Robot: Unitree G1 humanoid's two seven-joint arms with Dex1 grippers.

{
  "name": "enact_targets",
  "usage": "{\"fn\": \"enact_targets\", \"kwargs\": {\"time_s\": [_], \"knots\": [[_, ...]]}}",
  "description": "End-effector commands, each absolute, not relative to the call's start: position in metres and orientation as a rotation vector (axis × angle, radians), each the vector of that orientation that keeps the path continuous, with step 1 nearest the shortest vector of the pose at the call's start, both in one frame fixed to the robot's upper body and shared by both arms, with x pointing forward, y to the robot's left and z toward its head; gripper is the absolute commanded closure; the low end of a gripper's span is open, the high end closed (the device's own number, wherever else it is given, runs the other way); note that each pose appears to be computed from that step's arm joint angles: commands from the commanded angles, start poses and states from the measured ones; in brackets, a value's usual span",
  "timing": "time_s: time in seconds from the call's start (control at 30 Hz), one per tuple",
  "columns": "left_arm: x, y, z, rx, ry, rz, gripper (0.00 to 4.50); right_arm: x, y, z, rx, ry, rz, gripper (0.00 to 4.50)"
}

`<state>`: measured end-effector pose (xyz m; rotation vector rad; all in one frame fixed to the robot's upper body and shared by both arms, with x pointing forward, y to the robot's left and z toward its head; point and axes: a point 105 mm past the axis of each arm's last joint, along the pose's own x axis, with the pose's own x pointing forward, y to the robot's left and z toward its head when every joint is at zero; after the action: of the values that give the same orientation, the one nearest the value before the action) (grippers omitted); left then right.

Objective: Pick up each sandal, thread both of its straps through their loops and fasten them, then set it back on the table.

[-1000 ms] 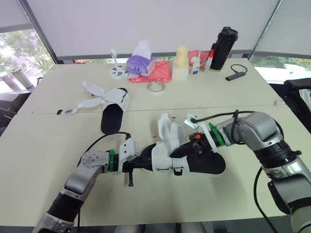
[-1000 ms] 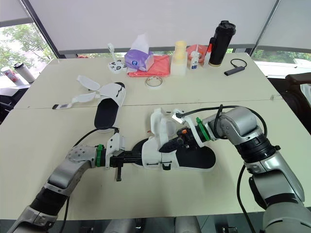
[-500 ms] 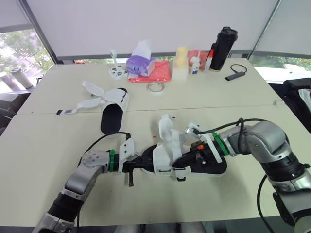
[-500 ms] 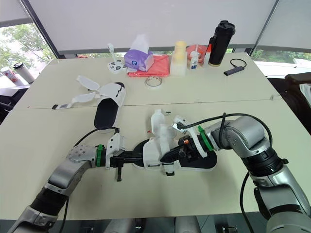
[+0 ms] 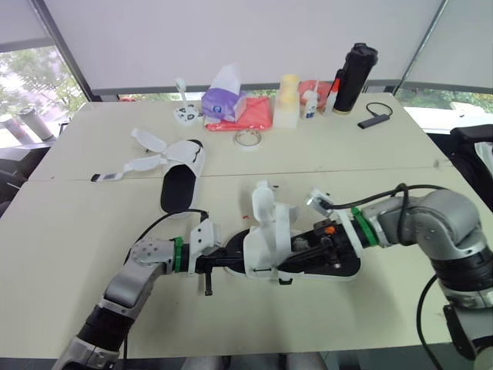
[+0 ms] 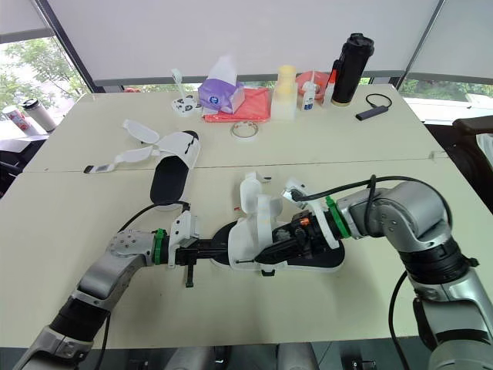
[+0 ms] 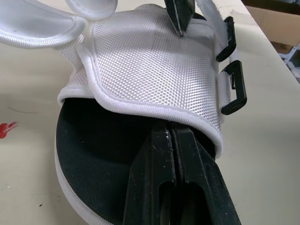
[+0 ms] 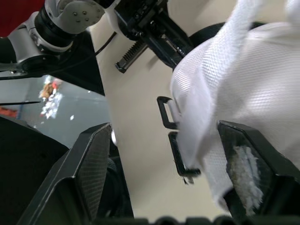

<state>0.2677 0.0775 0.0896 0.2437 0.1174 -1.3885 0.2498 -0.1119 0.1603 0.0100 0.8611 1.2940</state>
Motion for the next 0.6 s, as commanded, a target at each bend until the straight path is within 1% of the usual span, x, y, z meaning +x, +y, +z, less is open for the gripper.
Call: {"fn": "enact_targets", "kwargs": {"time_s": [0.03, 0.13, 0.33, 0.6], "knots": [[0.265, 0.073, 0.093, 0.258, 0.093, -1.413, 4.5, 0.247, -0.122, 0.176, -0.012, 0.81, 1.277, 0.65], [0.265, 0.073, 0.092, 0.258, 0.095, -1.417, 4.5, 0.241, -0.136, 0.182, -0.013, 0.813, 1.235, 0.65], [0.265, 0.072, 0.09, 0.275, 0.093, -1.426, 4.5, 0.223, -0.148, 0.179, 0.017, 0.841, 1.201, 0.65], [0.271, 0.079, 0.075, 0.41, 0.085, -1.412, 4.5, 0.211, -0.152, 0.169, 0.101, 0.845, 1.166, 0.65]]}}
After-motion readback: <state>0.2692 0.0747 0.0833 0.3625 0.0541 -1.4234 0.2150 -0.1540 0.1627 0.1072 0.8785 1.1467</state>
